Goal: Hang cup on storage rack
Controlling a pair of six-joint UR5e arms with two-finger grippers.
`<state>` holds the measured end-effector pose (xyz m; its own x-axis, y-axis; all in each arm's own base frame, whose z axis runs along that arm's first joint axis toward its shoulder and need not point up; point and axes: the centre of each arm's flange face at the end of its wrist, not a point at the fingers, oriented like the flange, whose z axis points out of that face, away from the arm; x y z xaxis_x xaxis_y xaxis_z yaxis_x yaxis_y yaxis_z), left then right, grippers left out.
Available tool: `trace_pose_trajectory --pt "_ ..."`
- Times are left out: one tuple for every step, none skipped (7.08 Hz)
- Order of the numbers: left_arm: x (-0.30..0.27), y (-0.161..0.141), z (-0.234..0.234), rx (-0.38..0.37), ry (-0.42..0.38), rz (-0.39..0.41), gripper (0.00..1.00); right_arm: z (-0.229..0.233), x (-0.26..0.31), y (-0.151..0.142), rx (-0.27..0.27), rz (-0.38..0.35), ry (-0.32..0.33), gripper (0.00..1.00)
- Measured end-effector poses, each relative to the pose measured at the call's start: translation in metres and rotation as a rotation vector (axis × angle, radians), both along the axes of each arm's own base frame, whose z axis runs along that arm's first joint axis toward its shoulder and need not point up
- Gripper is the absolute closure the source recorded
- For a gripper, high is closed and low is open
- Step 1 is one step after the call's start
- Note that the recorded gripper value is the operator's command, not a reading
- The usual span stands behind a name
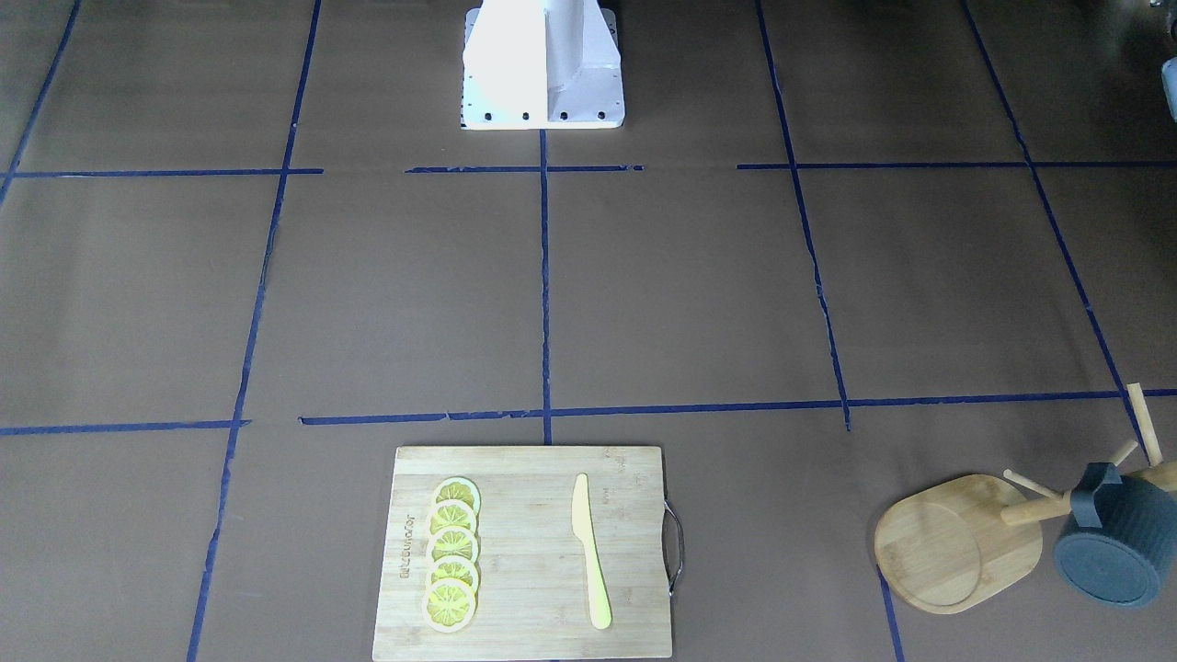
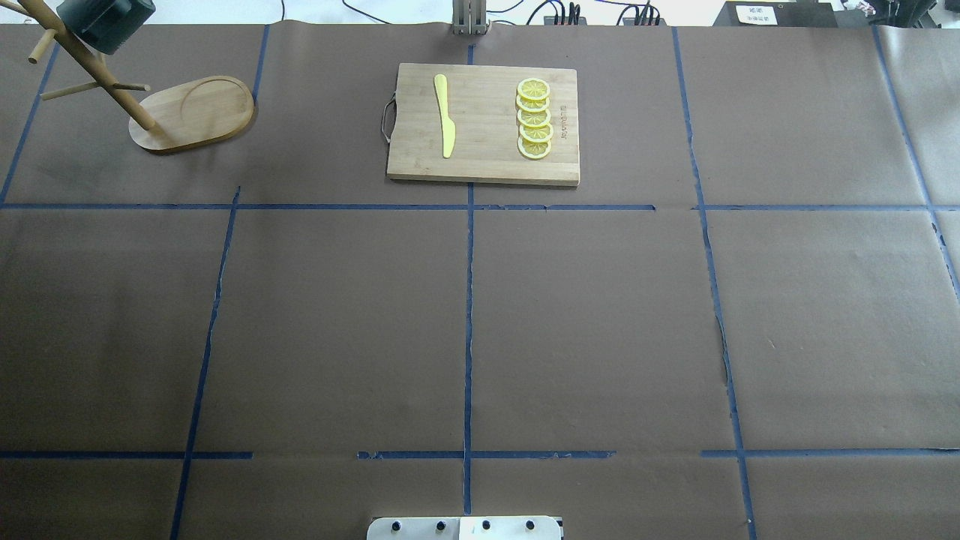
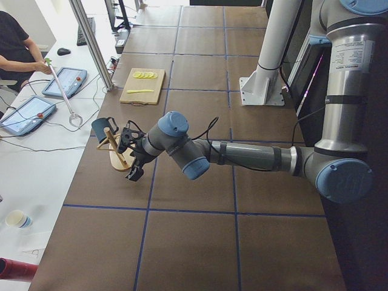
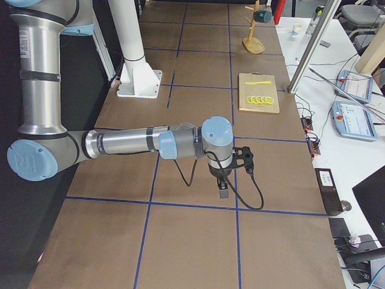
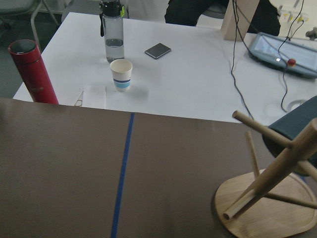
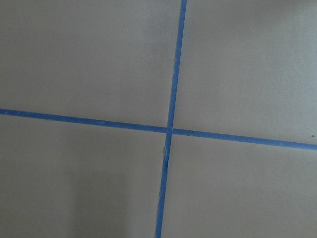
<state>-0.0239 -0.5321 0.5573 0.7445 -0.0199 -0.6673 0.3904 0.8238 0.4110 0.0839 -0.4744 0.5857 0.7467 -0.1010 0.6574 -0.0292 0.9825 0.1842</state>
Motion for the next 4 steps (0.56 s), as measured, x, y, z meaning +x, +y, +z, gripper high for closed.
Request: trace_pose_trajectory --pt "0.0 -0.001 0.016 -0.048 -0.086 0.09 0.0 0.002 0.0 0.0 -0.004 0.0 -0.002 0.0" --pt "0.0 0.001 0.032 -0.116 -0.14 0.187 0.0 0.005 0.0 0.002 -0.011 -0.001 -0.004 0.0" --pt "0.002 0.004 0.045 -0.195 -0.14 0.28 0.0 0.008 0.0 0.003 -0.018 -0.001 -0.006 0.0" --pt "0.001 0.011 0.057 -0.267 -0.099 0.367 0.0 0.013 -0.001 0.005 -0.029 -0.001 -0.008 0.0"
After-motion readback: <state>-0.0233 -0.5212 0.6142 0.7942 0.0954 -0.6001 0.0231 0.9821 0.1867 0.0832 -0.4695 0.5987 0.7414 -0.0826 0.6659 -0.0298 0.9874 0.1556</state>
